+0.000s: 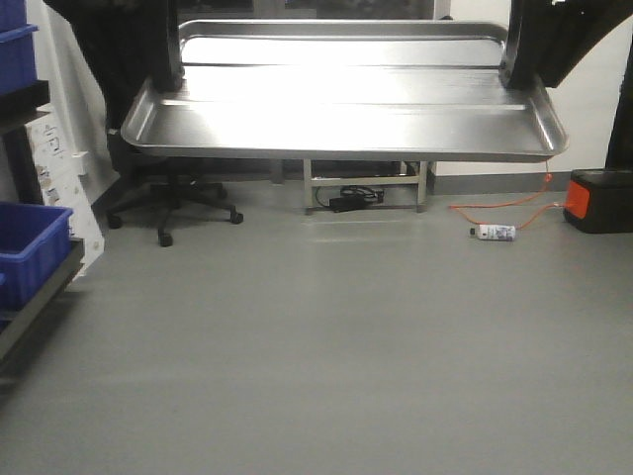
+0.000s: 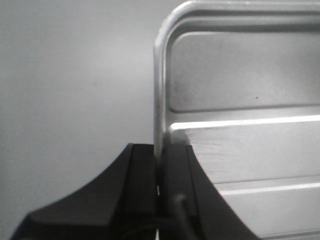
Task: Grab silver tray and place in blue box
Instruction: 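Drive the base across the room carrying the tray in both grippers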
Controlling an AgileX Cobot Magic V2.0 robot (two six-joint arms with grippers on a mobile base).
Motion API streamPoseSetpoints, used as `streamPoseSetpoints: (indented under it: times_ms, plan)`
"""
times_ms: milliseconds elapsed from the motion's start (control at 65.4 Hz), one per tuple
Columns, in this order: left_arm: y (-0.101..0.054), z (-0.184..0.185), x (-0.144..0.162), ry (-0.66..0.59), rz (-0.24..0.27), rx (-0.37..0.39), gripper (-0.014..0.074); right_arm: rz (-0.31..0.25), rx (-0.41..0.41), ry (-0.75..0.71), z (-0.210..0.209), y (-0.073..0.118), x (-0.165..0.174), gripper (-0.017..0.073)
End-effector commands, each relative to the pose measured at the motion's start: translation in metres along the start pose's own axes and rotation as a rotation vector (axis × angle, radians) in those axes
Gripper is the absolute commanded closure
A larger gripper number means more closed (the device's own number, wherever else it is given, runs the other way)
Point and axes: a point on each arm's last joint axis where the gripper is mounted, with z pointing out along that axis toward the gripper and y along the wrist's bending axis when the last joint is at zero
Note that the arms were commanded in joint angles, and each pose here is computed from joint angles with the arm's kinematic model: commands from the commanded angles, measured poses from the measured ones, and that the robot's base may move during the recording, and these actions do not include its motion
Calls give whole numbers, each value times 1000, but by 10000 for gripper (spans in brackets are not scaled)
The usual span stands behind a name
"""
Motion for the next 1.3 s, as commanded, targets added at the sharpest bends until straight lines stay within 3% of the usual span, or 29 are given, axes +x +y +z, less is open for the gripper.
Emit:
streamPoseSetpoints:
  times_ms: [0,1284]
  plan:
    - [6,-23,-5,-72,19,-11,699,-38,9,-115,-22,-5,-11,503]
    - [6,-23,-5,-72,19,-11,699,-37,9,-115,-22,-6,-11,503]
